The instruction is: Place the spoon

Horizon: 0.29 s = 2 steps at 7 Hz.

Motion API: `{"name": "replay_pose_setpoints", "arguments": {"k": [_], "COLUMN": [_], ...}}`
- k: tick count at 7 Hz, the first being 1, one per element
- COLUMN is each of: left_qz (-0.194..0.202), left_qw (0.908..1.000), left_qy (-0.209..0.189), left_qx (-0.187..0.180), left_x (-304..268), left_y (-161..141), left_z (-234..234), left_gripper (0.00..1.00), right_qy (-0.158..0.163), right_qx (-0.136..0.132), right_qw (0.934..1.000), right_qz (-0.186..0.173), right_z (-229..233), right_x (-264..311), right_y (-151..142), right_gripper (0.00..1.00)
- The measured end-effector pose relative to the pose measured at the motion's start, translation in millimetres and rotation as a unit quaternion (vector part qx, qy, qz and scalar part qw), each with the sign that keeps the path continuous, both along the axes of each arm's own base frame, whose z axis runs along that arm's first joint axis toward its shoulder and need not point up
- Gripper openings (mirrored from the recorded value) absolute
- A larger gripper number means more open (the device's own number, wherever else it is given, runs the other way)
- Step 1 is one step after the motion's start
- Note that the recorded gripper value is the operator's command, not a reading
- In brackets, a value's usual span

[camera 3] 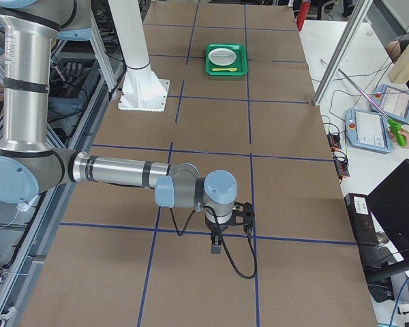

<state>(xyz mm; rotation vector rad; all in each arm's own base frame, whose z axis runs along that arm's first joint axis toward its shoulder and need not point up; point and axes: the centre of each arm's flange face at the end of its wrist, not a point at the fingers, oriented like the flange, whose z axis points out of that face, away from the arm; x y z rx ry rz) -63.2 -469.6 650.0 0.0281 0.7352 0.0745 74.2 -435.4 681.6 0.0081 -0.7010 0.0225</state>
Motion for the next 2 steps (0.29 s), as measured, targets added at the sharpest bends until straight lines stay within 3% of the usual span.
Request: {"name": "replay_pose_setpoints", "arguments": {"k": [2], "left_qz": [0.000], "left_qw": [1.0000], "left_qy": [-0.001], "left_qx": [0.002], "left_x": [-0.1], "left_y": [-2.6], "left_z": [-3.0], "left_gripper": [1.00], "right_qy": [0.000], "right_qx": [0.000], "right_qw": [1.0000], "right_qz": [0.000], "right_z": [0.0], "right_x": [0.0], "right_y": [0.0], "right_gripper": [1.00]}}
